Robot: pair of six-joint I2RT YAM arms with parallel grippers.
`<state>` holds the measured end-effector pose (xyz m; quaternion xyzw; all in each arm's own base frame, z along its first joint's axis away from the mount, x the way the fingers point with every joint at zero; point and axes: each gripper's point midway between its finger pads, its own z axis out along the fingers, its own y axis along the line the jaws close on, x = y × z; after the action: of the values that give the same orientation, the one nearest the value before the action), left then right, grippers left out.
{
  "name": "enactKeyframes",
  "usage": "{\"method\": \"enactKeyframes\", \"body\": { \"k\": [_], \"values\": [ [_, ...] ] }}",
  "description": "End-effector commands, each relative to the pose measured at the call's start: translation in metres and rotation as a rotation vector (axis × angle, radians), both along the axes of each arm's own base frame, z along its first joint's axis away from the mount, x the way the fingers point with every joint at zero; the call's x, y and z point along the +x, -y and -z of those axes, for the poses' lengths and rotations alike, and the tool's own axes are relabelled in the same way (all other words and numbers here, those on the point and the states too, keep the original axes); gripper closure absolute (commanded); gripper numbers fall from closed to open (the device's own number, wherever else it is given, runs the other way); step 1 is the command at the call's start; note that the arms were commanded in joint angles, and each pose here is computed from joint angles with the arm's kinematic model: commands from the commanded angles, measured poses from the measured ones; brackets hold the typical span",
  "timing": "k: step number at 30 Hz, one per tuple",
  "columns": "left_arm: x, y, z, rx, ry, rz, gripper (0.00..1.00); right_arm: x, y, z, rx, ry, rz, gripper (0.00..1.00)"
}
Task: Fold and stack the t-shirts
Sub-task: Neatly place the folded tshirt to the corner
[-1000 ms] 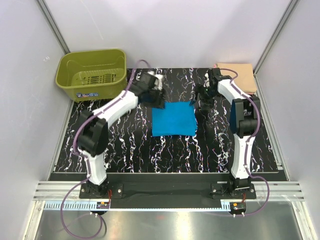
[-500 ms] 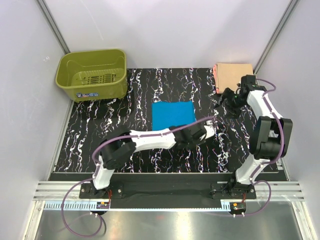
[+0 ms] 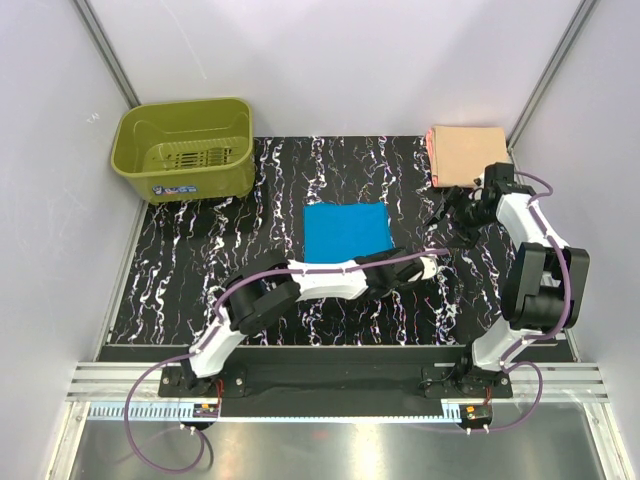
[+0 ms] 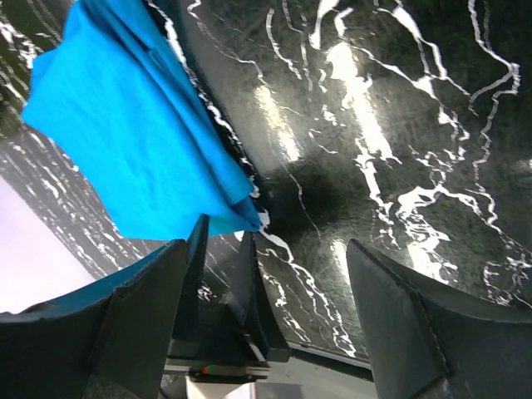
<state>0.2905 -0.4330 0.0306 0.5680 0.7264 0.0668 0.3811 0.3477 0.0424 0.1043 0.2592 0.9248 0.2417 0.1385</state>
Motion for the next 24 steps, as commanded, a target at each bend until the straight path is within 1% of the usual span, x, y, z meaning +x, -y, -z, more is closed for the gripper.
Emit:
{"method": "enactKeyframes", "body": {
  "k": [1, 3, 6, 7, 9, 10, 11, 12, 13, 15, 16, 18, 19, 20, 21, 22, 24],
  "values": [
    [0.007, 0.001, 0.009, 0.035, 0.031, -0.004, 0.49, 0.014, -0.003, -0.017, 0.033, 0.072, 0.002, 0.15],
    [0.01, 0.005, 0.009, 0.02, 0.03, -0.002, 0.55, 0.017, -0.002, -0.018, 0.032, 0.074, 0.001, 0.15],
    [0.013, 0.007, 0.017, 0.038, 0.019, -0.007, 0.66, 0.02, -0.003, -0.016, 0.041, 0.064, -0.002, 0.14],
    [0.016, 0.008, 0.019, 0.037, 0.018, -0.011, 0.72, 0.02, -0.004, -0.013, 0.046, 0.056, -0.003, 0.14],
    [0.018, 0.01, 0.019, 0.034, 0.016, -0.012, 0.79, 0.021, -0.005, -0.012, 0.054, 0.054, -0.006, 0.14],
    [0.02, 0.011, 0.016, 0.025, 0.018, -0.017, 0.88, 0.021, -0.006, -0.009, 0.062, 0.043, -0.007, 0.09],
    [0.02, 0.011, 0.014, 0.024, 0.016, -0.019, 0.93, 0.021, -0.008, -0.008, 0.077, 0.039, -0.011, 0.09],
    [0.021, 0.012, 0.011, 0.017, 0.016, -0.017, 0.98, 0.021, -0.009, -0.006, 0.084, 0.036, -0.016, 0.09],
    [0.022, 0.013, 0.003, 0.0, 0.02, -0.022, 1.0, 0.022, -0.01, -0.004, 0.089, 0.037, -0.021, 0.09],
    [0.02, 0.014, -0.005, -0.027, 0.005, -0.013, 1.0, 0.022, -0.013, -0.001, 0.11, 0.044, -0.036, 0.08],
    [0.021, 0.015, -0.021, -0.064, 0.012, -0.015, 1.0, 0.027, -0.015, 0.0, 0.123, 0.062, -0.042, 0.08],
    [0.019, 0.011, -0.03, -0.087, 0.001, -0.015, 1.0, 0.03, -0.024, -0.002, 0.19, 0.075, -0.054, 0.06],
    [0.021, 0.009, -0.048, -0.124, 0.007, -0.026, 1.0, 0.036, -0.027, -0.001, 0.211, 0.093, -0.061, 0.05],
    [0.019, 0.007, -0.05, -0.135, -0.007, -0.022, 1.0, 0.038, -0.033, -0.004, 0.253, 0.107, -0.077, 0.0],
    [0.019, 0.004, -0.057, -0.154, -0.012, -0.027, 1.0, 0.041, -0.036, -0.006, 0.273, 0.12, -0.083, 0.0],
    [0.02, 0.002, -0.073, -0.191, -0.013, -0.037, 1.0, 0.047, -0.04, -0.004, 0.294, 0.129, -0.087, 0.0],
    [0.019, -0.006, -0.081, -0.209, -0.025, -0.046, 1.0, 0.054, -0.049, -0.009, 0.34, 0.142, -0.117, 0.0]
  ]
}}
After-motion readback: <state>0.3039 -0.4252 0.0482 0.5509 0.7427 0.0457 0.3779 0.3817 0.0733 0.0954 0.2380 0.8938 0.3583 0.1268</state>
